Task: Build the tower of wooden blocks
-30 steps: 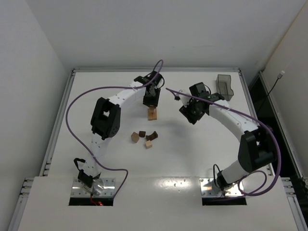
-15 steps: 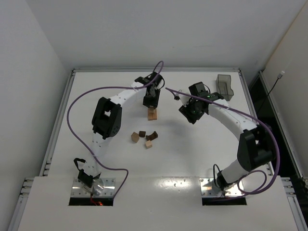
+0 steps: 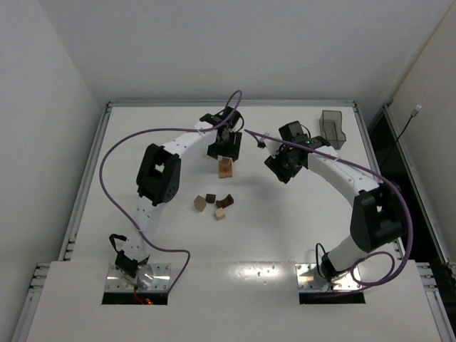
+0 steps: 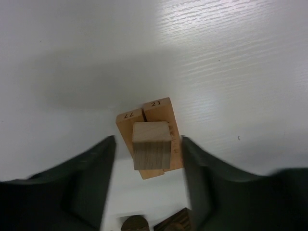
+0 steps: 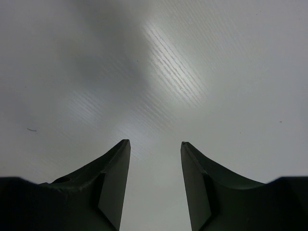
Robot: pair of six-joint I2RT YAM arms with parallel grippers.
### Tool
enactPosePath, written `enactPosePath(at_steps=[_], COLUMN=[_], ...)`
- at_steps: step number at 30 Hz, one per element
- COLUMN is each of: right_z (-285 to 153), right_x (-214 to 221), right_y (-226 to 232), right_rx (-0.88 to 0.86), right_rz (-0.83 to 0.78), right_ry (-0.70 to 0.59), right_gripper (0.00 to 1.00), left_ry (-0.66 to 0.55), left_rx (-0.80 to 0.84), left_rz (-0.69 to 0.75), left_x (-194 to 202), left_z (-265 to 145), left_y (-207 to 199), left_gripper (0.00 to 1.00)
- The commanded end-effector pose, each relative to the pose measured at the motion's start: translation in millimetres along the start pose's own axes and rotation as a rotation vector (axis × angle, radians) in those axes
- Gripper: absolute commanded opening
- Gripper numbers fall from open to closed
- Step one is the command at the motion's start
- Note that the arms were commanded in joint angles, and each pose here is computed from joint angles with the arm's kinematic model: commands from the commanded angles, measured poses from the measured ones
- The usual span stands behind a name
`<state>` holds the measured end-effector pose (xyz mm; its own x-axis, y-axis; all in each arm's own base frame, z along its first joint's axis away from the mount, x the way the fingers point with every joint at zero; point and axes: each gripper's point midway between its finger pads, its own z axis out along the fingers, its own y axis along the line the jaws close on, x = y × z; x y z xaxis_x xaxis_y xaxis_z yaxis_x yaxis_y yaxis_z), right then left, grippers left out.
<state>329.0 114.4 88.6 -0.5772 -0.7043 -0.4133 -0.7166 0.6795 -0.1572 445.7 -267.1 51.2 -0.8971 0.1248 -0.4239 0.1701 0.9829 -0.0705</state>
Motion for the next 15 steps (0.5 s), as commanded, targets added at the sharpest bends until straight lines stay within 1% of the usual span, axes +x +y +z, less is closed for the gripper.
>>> enactPosePath(at_steps=[1, 2, 5, 9, 10, 11, 13, 14, 15], right_z=[-6.6, -6.6, -6.6, -12.0, -16.5, -18.8, -35.5, -42.3, -42.2], right_x=[-16.6, -16.6, -16.6, -14.4, -17.3, -16.8, -17.8, -18.3, -10.1], right_y=[-9.5, -9.5, -9.5, -8.0, -8.3, -2.0, 4.6, 12.6, 21.3], right_rx=[0.026, 0.026, 0.026, 0.03, 0.03, 0.017, 0.023, -0.005, -0.022], right_rz=[0.019, 0.019, 0.019, 0.019, -0.005, -0.026, -0.087, -0.106, -0.129], right_ry=[-0.044, -0.044, -0.044, -0.054, -0.071, -0.081, -0.139, -0.175, -0.198], right_gripper=[0.43, 0.43, 0.43, 0.43, 0.41, 0.41, 0.39, 0.39, 0.39], left_ry=[-0.034, -0.037, -0.038, -0.129, -0.191, -0.195, -0.278, -0.33, -0.362], left_rx=[0.01, 0.032, 0.055, 0.058, 0.072, 0.074, 0.08, 0.06, 0.045], left_rz=[-0.017, -0.018, -0.009, -0.008, -0.025, -0.026, -0.08, -0.097, -0.135], left_x=[-13.5, -15.1, -16.1, -34.7, -46.4, -39.9, -52.3, -52.3, -56.3], left_z=[-3.0, -8.0, -12.5, -44.0, -72.5, -78.4, -105.7, -131.7, -143.6], left_y=[-0.6, -4.4, -8.1, -6.1, -6.4, -3.4, 9.2, 22.3, 37.3], left_gripper=[0.65, 0.73, 0.88, 0.88, 0.88, 0.88, 0.88, 0.88, 0.88])
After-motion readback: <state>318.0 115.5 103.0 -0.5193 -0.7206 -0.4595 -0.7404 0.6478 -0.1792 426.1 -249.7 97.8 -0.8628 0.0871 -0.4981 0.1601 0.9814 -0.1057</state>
